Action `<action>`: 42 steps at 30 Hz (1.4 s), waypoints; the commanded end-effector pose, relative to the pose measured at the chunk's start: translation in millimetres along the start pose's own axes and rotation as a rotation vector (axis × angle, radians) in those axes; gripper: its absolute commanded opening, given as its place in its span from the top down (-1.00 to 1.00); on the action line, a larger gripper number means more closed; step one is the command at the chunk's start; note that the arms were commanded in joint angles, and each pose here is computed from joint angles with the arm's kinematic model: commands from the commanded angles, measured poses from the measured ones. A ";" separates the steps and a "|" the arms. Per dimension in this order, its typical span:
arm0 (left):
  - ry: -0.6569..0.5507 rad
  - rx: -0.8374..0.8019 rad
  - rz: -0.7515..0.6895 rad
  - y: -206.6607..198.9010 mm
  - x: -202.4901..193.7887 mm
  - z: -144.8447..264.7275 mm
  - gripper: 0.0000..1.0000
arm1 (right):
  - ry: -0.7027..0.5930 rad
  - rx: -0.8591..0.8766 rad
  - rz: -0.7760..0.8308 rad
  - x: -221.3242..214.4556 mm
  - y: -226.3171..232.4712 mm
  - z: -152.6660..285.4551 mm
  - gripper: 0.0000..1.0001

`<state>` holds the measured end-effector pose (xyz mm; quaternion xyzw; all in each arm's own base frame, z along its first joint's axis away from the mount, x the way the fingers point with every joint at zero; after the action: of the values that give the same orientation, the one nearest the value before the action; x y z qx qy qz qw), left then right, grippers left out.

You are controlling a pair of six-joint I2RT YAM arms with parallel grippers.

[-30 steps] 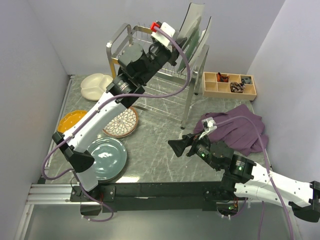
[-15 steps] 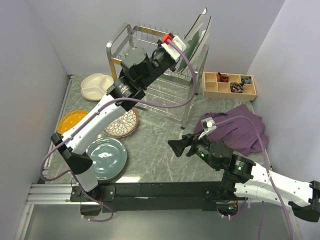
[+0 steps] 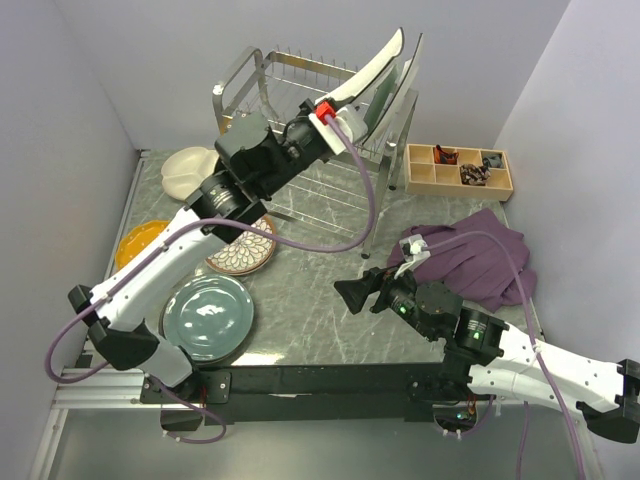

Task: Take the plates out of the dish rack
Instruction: Unload the plate from the dish rack, then place the plate at the center of the board.

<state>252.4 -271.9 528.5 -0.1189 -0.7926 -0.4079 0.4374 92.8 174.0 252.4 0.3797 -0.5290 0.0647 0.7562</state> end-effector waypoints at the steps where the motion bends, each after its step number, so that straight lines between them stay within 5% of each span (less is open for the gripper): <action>1: -0.267 0.209 -0.135 51.8 74.6 38.5 0.98 | -0.068 0.015 -0.016 14.3 7.6 -0.8 -0.95; 19: -0.100 0.269 -0.269 15.1 102.5 106.9 0.98 | -0.117 0.022 -0.046 26.0 5.9 13.9 -0.96; 27: 0.076 0.283 -0.343 -20.3 86.1 139.6 0.98 | -0.142 0.041 -0.138 42.0 7.3 37.3 -0.96; 42: 0.186 0.177 -0.313 -76.6 73.7 185.9 0.99 | -0.197 0.052 -0.299 54.5 -6.0 80.8 -0.97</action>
<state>62.2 -215.5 474.5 0.0959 -0.7669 -0.4635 0.4334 63.7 115.1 291.4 0.4611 -0.5340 -0.0365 0.7078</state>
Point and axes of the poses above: each gripper's point midway between its finger pads, its own z axis back along the fingers, its own y axis along the line the jaws close on, x = y × z, the point moved 10 cm from there along z, back along the fingers, and after that the axes turned 1 degree about z, right-handed, at the moved point
